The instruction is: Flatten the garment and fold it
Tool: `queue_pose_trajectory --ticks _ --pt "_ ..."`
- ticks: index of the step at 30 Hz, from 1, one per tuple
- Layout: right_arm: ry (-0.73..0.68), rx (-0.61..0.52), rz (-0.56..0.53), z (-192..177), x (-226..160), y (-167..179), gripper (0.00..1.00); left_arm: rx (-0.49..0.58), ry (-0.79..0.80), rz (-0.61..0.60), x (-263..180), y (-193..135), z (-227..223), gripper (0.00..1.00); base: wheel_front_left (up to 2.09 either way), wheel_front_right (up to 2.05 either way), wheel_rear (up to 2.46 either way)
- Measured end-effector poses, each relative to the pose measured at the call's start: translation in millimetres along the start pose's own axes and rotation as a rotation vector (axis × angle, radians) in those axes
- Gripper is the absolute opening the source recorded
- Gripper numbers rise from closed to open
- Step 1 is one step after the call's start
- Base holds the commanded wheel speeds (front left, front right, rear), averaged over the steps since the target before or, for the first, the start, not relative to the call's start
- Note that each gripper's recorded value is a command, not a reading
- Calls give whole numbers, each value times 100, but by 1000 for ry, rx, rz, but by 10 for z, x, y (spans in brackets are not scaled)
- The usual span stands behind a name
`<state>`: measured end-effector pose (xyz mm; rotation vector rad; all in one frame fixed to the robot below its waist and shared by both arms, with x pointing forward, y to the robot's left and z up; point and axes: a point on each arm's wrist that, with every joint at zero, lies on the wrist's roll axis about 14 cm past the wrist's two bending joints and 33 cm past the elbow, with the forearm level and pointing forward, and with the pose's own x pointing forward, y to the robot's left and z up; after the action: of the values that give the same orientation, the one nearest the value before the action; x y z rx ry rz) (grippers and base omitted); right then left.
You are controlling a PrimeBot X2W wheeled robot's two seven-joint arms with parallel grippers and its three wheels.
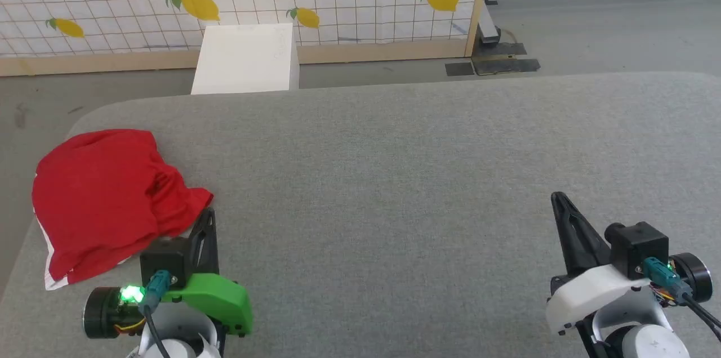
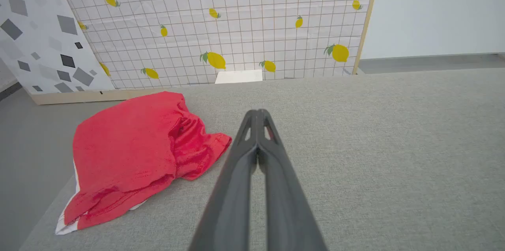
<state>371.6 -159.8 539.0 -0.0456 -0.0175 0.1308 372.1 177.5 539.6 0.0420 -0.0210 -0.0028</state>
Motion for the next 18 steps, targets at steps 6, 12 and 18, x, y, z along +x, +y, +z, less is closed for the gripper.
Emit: queue_pose_trajectory --ticks 6,12,18 --pt "0 0 0 0 0 0 0 0 0 0 0 1 0 0 0 0 0" --pt "0 0 0 0 0 0 0 0 0 0 0 1 0 0 0 0 0" --pt "0 0 0 0 0 0 0 0 0 0 0 0 0 0 0 0 0"
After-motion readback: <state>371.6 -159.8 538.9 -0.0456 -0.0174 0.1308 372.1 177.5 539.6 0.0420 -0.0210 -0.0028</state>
